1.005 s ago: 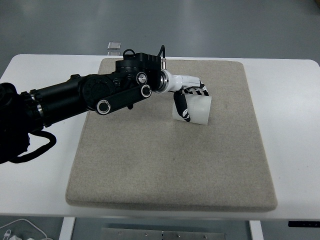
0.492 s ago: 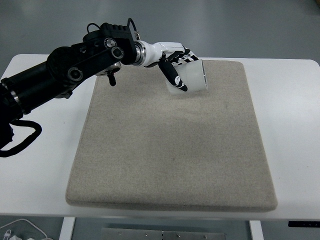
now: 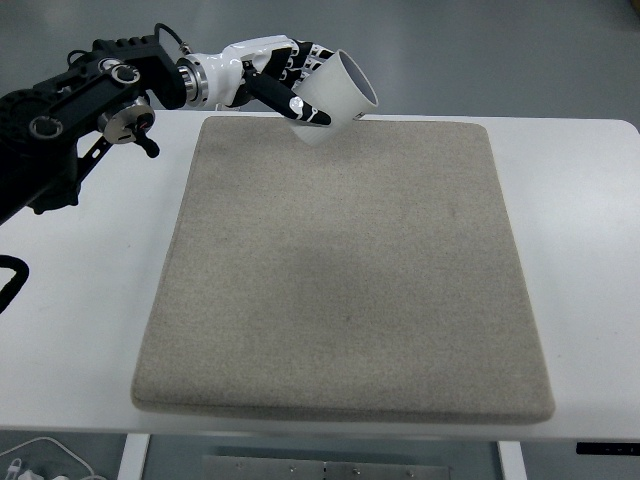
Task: Flip white cup upright
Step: 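Lift the white cup with the left hand and rotate it upward, then lower the cup onto the mat with the left hand, opening upward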
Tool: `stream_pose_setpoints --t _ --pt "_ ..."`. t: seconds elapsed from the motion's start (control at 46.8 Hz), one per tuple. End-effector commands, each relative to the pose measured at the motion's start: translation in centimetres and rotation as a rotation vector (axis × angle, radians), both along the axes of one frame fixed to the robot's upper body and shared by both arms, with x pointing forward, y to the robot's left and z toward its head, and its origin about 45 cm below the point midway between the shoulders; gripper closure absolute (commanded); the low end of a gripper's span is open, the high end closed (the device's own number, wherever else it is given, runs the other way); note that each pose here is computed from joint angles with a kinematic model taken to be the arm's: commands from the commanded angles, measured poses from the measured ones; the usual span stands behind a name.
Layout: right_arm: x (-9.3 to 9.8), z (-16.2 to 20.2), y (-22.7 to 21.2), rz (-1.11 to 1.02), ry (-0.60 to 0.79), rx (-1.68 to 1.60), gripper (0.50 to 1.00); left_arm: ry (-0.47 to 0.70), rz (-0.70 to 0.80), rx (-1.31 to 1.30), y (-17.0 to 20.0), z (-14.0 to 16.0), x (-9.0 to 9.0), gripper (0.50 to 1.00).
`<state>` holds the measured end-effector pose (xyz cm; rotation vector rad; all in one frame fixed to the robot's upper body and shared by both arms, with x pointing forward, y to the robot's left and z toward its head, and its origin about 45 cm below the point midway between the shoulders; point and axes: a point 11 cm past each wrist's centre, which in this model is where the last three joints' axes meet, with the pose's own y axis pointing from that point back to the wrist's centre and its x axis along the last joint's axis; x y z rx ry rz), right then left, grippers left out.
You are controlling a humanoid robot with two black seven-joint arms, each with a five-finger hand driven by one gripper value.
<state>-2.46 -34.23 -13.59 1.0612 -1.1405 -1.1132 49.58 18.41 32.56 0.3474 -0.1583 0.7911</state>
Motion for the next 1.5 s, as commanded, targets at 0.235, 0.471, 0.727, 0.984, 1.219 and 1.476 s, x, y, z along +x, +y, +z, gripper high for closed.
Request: stream_pose_setpoints --t 0.235,0.471,0.727,0.984,1.219,1.476 --pt "-0.1 0.0 0.0 0.000 0.001 0.001 0.570 -0.032 -0.004 -0.182 2.4 -1.7 -1.0 1.000" --pt "0.0 0.0 0.0 0.000 0.000 0.000 0.570 -0.050 0.002 -0.281 3.1 -3.2 -1.9 1.000" --pt "0.0 0.0 0.0 0.000 0.000 0.000 0.570 -0.109 0.023 -0.380 4.5 -4.5 -2.5 1.000" --pt "0.0 0.0 0.0 0.000 0.000 0.000 0.570 -0.168 0.054 -0.474 5.4 -6.2 -3.0 1.000" --pt "-0.1 0.0 0.1 -0.002 0.002 0.008 0.570 -0.103 0.123 -0.464 5.4 -10.0 -3.1 1.000" --pt "0.0 0.0 0.2 0.005 0.001 0.011 0.570 -0.062 0.149 -0.476 4.3 -12.3 -3.9 1.000"
